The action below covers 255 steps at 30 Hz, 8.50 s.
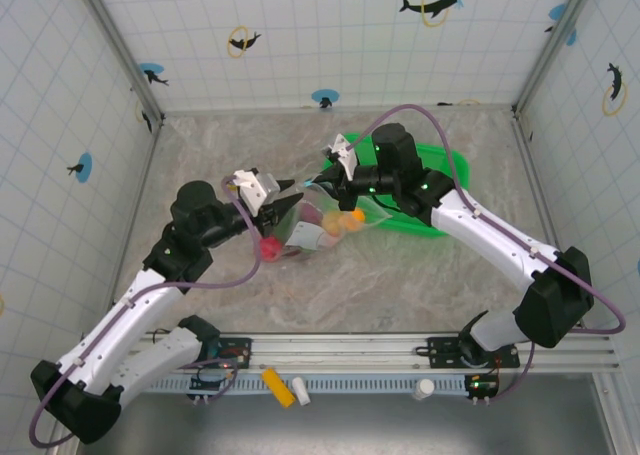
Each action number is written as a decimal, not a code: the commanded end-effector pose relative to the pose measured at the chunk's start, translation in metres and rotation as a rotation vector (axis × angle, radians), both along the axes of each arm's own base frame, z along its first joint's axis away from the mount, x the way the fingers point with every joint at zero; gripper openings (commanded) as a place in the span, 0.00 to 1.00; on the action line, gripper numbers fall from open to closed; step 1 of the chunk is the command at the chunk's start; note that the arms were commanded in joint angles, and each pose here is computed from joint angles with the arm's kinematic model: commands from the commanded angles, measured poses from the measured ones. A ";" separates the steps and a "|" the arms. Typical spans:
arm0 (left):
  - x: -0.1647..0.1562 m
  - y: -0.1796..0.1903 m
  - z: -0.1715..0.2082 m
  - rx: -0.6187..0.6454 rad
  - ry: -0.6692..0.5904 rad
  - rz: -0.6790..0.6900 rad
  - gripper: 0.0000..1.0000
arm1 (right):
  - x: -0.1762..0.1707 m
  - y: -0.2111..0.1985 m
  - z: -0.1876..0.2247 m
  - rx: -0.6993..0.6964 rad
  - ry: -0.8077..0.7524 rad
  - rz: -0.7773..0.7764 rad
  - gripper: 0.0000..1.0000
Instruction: Place the food in the zip-top bag and seal the zipper
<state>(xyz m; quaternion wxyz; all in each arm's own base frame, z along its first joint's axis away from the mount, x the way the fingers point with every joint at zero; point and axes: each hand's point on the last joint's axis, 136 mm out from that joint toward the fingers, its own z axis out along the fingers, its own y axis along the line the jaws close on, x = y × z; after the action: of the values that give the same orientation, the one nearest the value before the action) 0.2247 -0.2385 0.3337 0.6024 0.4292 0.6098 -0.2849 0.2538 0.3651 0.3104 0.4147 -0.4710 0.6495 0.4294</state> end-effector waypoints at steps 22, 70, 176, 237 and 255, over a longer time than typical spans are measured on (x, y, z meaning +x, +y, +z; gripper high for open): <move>-0.003 -0.013 0.009 0.019 -0.179 -0.076 0.00 | 0.008 -0.007 0.015 0.045 0.007 -0.022 0.01; -0.030 -0.035 0.018 0.109 0.204 -0.311 0.00 | -0.054 -0.023 0.049 -0.116 -0.296 0.203 0.24; -0.036 -0.037 0.038 0.028 0.107 -0.348 0.00 | -0.051 -0.041 0.054 -0.036 -0.253 0.090 0.00; 0.005 0.093 0.123 -0.168 -0.244 0.500 0.00 | -0.011 -0.136 -0.034 -0.221 -0.148 -0.348 0.00; 0.009 0.141 0.076 -0.194 -0.119 0.752 0.00 | -0.187 -0.028 -0.057 -0.161 -0.121 0.166 0.00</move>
<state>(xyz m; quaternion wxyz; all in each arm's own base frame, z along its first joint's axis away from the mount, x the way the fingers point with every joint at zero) 0.2253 -0.1374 0.3844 0.6935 0.2320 0.6696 -0.1300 0.0825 0.3290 0.2877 0.4250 -0.5724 0.5823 0.3908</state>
